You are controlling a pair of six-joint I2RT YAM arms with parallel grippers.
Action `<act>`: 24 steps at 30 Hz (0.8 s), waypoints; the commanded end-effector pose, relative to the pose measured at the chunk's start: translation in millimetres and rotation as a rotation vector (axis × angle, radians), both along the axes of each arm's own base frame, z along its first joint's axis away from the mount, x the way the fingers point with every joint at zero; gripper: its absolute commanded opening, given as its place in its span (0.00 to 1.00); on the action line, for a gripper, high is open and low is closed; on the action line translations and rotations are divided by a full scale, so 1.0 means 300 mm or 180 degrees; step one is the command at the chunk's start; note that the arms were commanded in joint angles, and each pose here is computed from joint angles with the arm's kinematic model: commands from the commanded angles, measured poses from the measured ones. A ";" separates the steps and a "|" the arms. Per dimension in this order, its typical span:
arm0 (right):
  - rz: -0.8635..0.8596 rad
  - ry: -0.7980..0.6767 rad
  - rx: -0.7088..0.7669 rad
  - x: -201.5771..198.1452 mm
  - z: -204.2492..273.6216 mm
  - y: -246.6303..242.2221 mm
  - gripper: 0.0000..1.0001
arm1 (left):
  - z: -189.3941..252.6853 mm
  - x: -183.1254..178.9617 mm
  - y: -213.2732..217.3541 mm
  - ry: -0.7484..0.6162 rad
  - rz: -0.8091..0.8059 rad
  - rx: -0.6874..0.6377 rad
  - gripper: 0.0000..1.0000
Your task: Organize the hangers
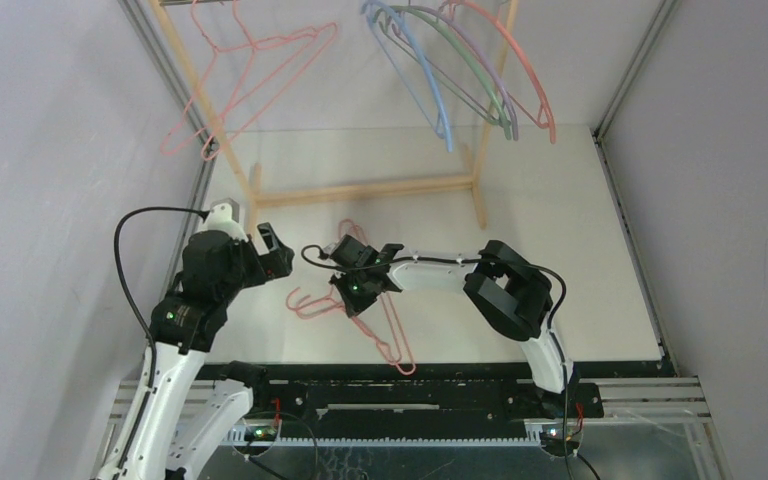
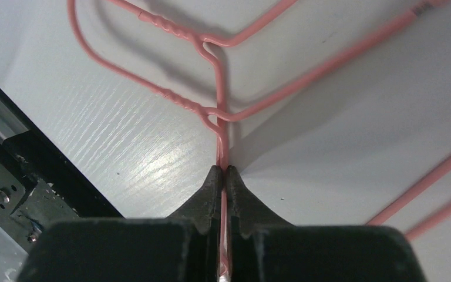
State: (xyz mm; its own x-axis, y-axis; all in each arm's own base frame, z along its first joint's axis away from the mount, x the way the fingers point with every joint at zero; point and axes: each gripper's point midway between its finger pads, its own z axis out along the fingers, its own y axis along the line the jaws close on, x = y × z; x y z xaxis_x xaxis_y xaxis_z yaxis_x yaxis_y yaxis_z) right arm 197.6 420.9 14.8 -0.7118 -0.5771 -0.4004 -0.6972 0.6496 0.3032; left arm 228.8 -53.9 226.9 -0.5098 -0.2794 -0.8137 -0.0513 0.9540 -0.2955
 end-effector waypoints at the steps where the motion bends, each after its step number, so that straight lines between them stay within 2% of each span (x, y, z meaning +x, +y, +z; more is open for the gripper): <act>1: -0.0090 -0.0194 -0.0073 0.030 0.039 -0.023 0.00 | 0.011 -0.020 -0.015 -0.0061 -0.0115 -0.0030 0.99; 7: -0.0364 -0.0286 0.0339 0.151 0.236 0.020 0.00 | 0.065 -0.044 -0.035 -0.0211 -0.0208 -0.0160 1.00; 18: -0.1483 -0.0429 0.1484 0.496 0.652 0.135 0.00 | 0.103 -0.102 -0.126 -0.0367 -0.0636 -0.0541 0.99; 24: -0.1578 -0.0382 0.2061 0.540 0.858 0.246 0.00 | 0.056 -0.096 -0.168 -0.0311 -0.0764 -0.0707 0.99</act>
State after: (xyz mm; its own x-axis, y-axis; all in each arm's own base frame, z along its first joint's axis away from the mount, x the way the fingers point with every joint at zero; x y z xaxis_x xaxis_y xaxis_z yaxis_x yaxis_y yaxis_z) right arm 361.4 461.7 218.7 -0.7681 0.0447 -0.6387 -0.4219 0.7150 0.5575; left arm 197.2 -88.1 245.8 -0.4903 -0.3157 -0.8124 0.1513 0.8871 -0.4361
